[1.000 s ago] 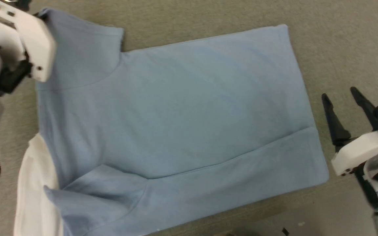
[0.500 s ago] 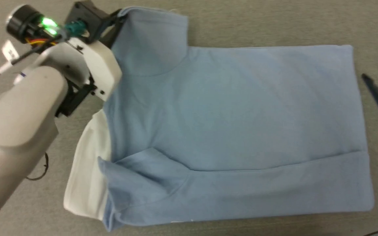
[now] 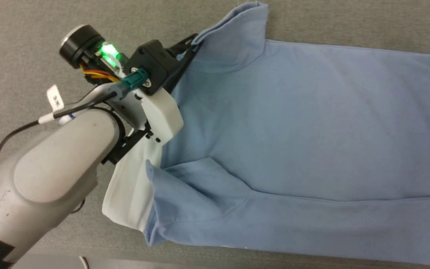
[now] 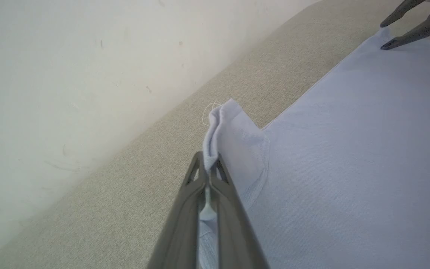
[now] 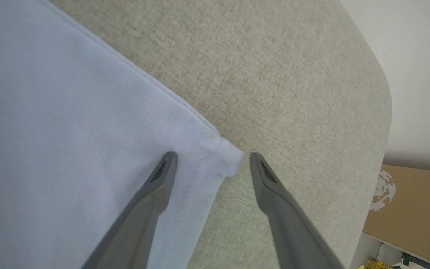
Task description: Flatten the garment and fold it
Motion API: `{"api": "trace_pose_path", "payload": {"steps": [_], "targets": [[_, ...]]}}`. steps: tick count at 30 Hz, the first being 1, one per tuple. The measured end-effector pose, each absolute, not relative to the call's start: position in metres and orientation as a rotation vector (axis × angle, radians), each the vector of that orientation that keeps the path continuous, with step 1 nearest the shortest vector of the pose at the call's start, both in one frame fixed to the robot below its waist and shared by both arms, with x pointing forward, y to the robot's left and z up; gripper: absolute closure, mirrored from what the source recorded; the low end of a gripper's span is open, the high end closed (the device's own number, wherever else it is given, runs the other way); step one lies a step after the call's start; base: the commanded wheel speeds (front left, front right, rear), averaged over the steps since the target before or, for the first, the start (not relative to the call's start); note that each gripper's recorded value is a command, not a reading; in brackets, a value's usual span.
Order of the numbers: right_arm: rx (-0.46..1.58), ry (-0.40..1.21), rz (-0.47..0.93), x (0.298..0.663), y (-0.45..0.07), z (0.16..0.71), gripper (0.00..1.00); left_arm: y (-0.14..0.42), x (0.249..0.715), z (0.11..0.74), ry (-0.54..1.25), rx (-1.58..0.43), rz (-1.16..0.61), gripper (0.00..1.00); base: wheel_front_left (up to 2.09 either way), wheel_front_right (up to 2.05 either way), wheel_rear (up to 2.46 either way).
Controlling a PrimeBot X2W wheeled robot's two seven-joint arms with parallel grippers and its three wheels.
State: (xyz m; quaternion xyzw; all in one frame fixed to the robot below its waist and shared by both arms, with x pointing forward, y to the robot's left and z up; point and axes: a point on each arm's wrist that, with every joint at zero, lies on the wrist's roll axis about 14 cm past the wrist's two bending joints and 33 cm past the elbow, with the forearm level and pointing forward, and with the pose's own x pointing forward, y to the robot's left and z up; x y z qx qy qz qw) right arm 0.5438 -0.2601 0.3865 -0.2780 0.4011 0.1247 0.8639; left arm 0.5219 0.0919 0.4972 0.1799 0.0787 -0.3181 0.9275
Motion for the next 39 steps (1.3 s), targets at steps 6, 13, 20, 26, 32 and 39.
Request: {"api": "trace_pose_path", "payload": {"steps": [6,13,20,26,32,39], "targets": [[-0.646,0.856,0.290,0.560,-0.258,0.371,0.00,0.099,0.520,0.486,0.192,0.363,-0.639,1.00,0.00,0.00,0.00],[-0.595,0.784,0.312,0.564,-0.247,0.371,1.00,0.109,0.523,0.488,0.174,0.351,-0.598,1.00,0.00,0.00,0.00],[-0.463,0.566,0.281,0.571,-0.240,0.417,1.00,0.130,0.517,0.508,0.120,0.297,-0.498,1.00,0.00,0.00,0.00],[-0.391,0.447,0.240,0.547,-0.250,0.451,1.00,0.144,0.492,0.525,0.098,0.262,-0.446,1.00,0.00,0.00,0.00],[-0.305,0.403,0.198,0.502,-0.263,0.466,1.00,0.141,0.449,0.535,0.101,0.237,-0.451,1.00,0.00,0.00,0.00],[-0.225,0.445,0.159,0.437,-0.275,0.454,1.00,0.139,0.387,0.513,0.249,0.122,-0.459,1.00,0.00,0.00,0.00]]}}
